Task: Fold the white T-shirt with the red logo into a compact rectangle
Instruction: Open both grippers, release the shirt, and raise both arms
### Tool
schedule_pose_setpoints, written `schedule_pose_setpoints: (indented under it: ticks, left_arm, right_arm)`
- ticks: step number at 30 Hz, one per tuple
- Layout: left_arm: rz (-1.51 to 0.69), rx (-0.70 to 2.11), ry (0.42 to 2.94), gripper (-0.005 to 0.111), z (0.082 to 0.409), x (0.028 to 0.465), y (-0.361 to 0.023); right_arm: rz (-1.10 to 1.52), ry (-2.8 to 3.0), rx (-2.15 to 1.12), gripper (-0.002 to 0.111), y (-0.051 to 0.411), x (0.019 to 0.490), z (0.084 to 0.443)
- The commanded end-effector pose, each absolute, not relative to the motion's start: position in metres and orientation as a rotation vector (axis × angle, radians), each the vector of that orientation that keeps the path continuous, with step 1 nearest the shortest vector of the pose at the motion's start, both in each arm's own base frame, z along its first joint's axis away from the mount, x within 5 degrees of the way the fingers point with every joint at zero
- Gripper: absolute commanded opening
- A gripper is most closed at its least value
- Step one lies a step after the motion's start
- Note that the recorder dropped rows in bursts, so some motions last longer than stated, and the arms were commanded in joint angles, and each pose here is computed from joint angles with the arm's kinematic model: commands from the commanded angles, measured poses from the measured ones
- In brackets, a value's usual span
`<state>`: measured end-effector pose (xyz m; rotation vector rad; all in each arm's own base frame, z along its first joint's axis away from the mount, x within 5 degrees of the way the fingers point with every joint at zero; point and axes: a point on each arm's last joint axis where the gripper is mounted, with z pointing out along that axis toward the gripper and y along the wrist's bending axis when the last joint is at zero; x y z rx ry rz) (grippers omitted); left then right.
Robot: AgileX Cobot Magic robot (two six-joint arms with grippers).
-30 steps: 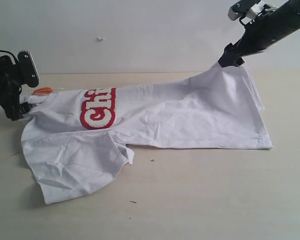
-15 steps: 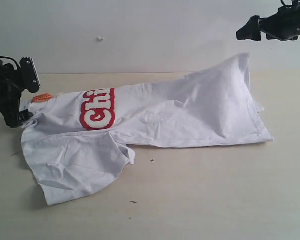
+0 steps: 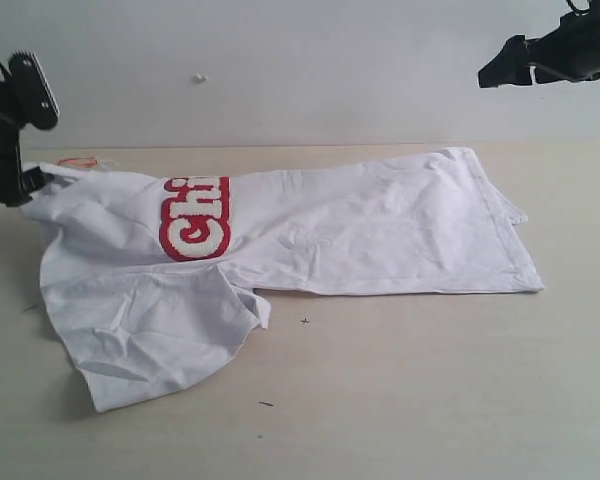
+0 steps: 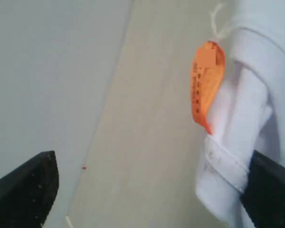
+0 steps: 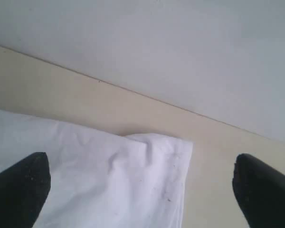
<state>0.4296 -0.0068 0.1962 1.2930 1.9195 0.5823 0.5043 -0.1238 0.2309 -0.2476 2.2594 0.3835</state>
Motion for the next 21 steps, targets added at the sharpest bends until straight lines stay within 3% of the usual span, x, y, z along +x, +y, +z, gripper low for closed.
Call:
schedule_pose_setpoints:
  ticks: [1, 6, 12, 16, 21]
  left_arm:
    - [0.567, 1.116, 1.885, 0.095, 0.237, 0.422, -0.007]
    - [0.544, 1.065, 1.883, 0.095, 0.253, 0.416, -0.005]
    - [0.404, 1.156, 2.035, 0.096, 0.22, 0.414, -0.001]
    - [0.231, 1.025, 2.146, 0.103, 0.208, 0.416, 0.006]
    - [-0.019, 0.965, 2.187, 0.103, 0.223, 0.42, 0.015]
  right_arm:
    - [0.381, 2.274, -0.287, 0.105, -0.124, 0.502, 0.232]
    - [0.412, 2.29, -0.304, 0.105, -0.122, 0.5, 0.231]
    - [0.438, 2.299, -0.276, 0.105, -0.122, 0.5, 0.231]
    - [0.438, 2.299, -0.276, 0.105, -0.122, 0.5, 0.231]
    - [0.44, 2.3, -0.282, 0.105, -0.121, 0.499, 0.231]
